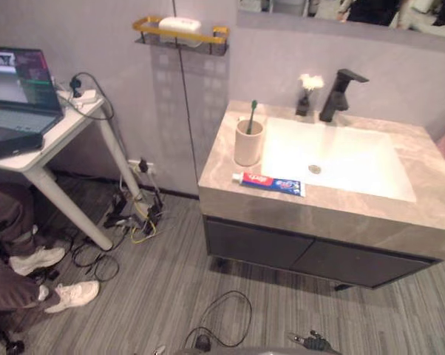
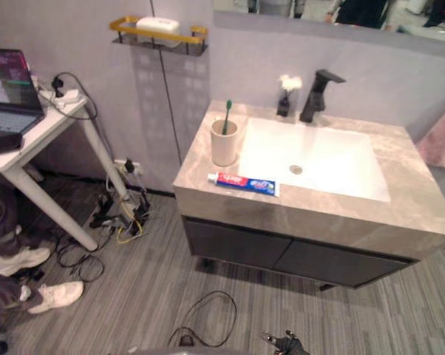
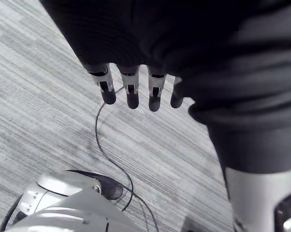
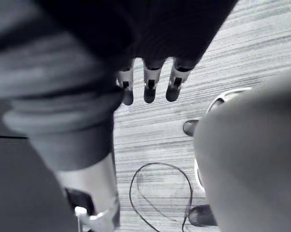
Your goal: Organize washtable
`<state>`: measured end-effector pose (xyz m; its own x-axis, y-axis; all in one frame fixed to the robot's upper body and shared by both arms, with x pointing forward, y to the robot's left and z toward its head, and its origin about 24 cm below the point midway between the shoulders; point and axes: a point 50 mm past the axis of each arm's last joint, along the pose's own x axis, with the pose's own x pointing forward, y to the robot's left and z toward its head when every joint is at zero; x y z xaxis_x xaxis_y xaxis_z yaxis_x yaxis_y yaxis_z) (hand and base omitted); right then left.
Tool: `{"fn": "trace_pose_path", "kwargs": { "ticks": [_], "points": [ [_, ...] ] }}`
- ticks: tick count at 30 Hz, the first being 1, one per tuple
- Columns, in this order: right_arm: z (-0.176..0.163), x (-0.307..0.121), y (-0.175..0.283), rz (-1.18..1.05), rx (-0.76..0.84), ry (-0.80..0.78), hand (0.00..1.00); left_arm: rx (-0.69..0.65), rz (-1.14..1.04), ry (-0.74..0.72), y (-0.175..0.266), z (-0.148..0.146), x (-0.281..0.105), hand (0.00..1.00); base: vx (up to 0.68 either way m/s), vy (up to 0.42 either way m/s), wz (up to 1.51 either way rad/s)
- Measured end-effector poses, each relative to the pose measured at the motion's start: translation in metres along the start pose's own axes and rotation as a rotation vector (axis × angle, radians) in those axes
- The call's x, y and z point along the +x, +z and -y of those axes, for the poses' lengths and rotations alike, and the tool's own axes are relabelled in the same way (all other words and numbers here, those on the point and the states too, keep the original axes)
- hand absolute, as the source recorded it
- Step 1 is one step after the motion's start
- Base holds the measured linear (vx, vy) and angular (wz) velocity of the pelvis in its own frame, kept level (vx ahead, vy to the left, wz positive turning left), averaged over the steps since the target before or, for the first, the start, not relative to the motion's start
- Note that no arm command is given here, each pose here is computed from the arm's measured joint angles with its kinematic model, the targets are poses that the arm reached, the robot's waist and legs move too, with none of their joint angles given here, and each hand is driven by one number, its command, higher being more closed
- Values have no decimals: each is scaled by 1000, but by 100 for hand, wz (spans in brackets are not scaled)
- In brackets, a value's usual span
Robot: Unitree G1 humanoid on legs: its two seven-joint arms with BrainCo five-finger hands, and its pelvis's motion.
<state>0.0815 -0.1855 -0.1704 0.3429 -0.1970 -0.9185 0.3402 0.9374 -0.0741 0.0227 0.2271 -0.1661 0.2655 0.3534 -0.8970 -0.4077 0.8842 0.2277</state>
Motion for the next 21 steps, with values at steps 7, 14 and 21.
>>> {"fn": "trace_pose_path", "kwargs": {
  "ticks": [7,14,21],
  "points": [
    [-4,1,8,37,18,8,0,-31,20,-13,4,1,1,0,149,7,-9],
    [-5,1,11,48,22,11,0,-32,47,-32,9,2,1,0,84,15,-1],
    [-4,1,12,55,32,8,0,-29,48,-42,9,5,1,0,10,31,-3]
  ]
}}
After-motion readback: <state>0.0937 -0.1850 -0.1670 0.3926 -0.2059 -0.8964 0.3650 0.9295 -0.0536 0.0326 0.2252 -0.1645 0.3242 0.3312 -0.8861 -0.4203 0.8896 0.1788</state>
